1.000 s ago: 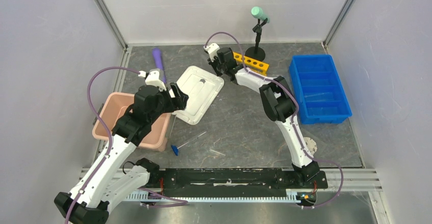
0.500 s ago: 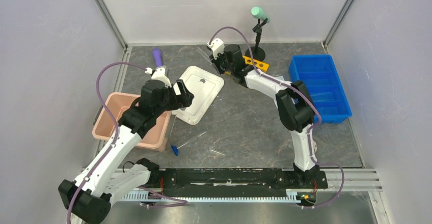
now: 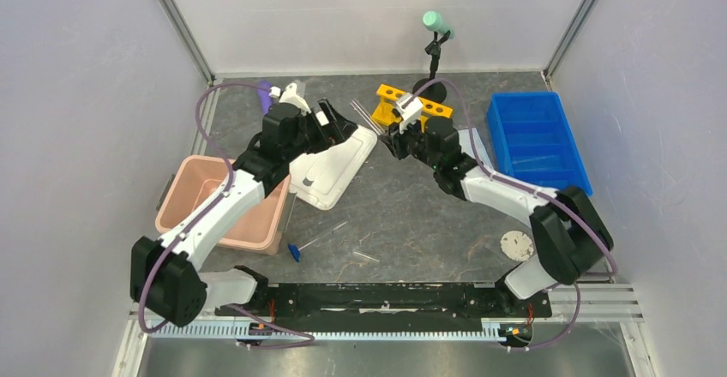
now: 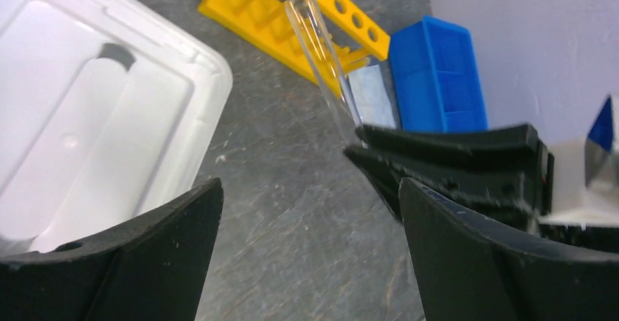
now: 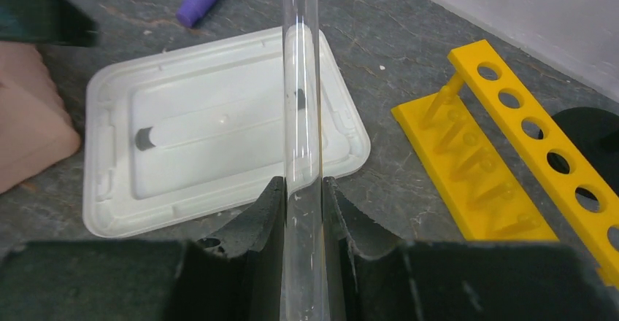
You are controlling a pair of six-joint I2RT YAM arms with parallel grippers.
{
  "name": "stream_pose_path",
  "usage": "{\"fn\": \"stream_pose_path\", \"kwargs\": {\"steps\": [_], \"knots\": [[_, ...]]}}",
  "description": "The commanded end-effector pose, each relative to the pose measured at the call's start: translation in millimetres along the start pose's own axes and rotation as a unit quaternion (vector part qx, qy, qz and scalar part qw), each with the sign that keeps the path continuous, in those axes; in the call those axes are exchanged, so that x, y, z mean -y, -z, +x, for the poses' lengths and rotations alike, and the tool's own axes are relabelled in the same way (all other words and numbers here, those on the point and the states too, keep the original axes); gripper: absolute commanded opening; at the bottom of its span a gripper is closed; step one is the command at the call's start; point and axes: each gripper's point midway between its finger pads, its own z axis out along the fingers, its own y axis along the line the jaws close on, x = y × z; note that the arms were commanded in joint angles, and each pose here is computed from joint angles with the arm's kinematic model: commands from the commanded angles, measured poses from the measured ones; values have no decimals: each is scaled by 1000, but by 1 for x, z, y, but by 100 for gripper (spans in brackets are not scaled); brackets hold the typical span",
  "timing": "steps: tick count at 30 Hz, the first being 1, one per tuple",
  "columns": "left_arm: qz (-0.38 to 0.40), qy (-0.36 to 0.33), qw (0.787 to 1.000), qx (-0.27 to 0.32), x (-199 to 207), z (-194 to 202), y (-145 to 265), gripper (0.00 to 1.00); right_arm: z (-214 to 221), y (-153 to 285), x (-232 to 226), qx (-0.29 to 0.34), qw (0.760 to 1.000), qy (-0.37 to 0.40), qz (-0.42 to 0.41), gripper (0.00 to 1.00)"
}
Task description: Organize the chemistry lab equipment
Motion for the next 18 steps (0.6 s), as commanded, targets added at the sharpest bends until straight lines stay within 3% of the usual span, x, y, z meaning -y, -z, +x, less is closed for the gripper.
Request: {"fn": "stream_pose_path", "kwargs": {"steps": [1, 9, 18], "knots": [[112, 23, 992, 50, 57, -37, -15, 95, -47, 27, -12, 100, 994, -40, -13, 22], [154, 24, 987, 36, 70, -24, -36, 86, -66, 57, -22, 167, 980, -100, -25, 22], [219, 16, 975, 7, 87, -8, -46, 68, -70, 60, -32, 175, 977, -112, -47, 23]]}}
